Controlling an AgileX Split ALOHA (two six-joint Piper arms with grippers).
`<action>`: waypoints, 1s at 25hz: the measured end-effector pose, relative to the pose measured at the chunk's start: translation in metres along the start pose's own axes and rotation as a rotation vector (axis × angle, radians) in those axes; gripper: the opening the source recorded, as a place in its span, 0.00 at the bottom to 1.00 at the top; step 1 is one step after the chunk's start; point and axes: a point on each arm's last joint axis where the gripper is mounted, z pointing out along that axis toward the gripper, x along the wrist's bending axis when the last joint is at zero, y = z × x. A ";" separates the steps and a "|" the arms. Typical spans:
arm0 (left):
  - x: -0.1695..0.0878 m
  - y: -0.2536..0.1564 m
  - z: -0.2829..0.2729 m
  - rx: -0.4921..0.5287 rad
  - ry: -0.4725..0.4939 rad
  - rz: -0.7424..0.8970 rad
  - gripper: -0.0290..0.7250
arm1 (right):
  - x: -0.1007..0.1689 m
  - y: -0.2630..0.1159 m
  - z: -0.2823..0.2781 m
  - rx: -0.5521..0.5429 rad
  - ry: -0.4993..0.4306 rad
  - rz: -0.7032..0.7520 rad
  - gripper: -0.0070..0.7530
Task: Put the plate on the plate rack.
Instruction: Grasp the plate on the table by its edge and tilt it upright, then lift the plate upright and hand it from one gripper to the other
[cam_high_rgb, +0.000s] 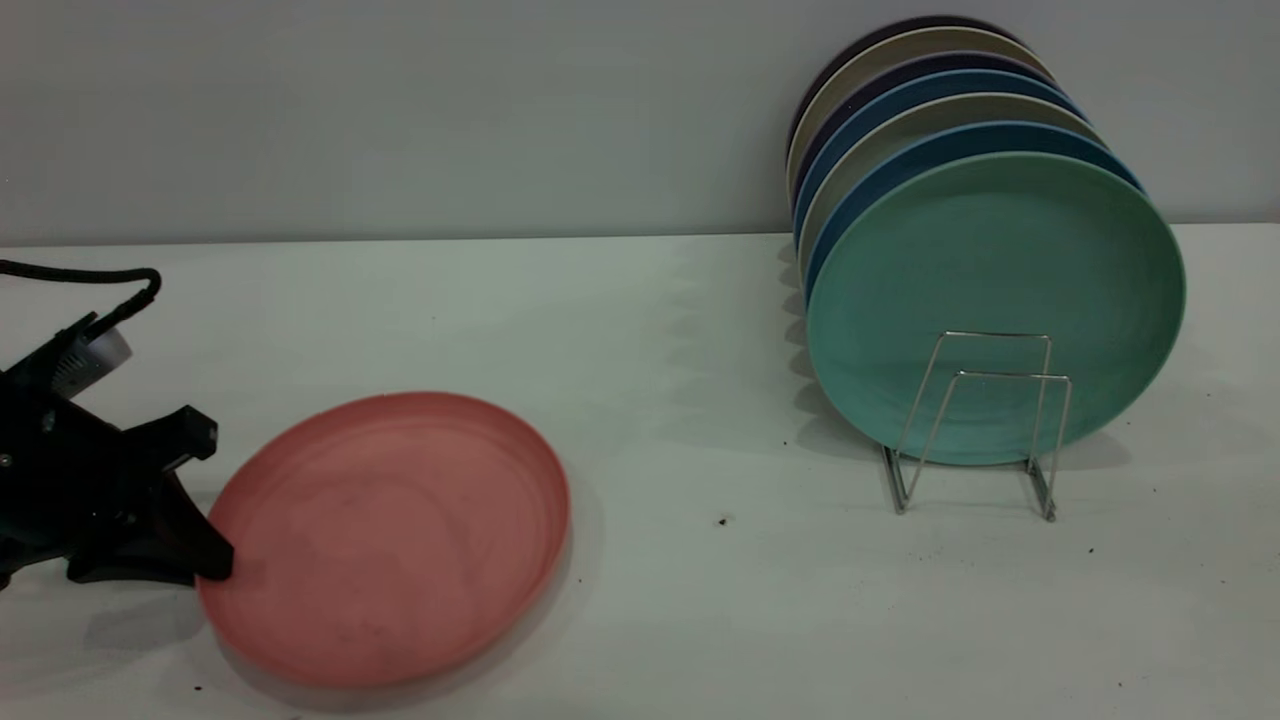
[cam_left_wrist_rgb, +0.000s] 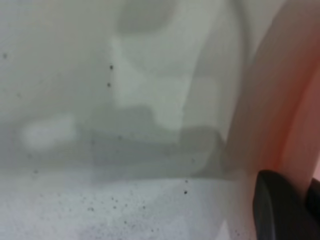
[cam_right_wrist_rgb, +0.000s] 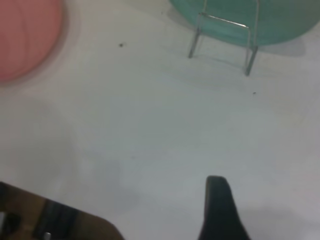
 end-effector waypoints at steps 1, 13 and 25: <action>0.000 0.000 0.000 0.000 0.000 0.010 0.06 | 0.001 0.000 0.000 0.001 0.009 0.009 0.68; -0.018 0.021 -0.004 -0.149 -0.152 0.132 0.06 | 0.007 0.009 0.037 0.095 0.222 0.139 0.68; -0.034 0.024 -0.009 -0.221 -0.296 0.447 0.06 | 0.004 0.019 0.075 0.101 0.337 0.203 0.68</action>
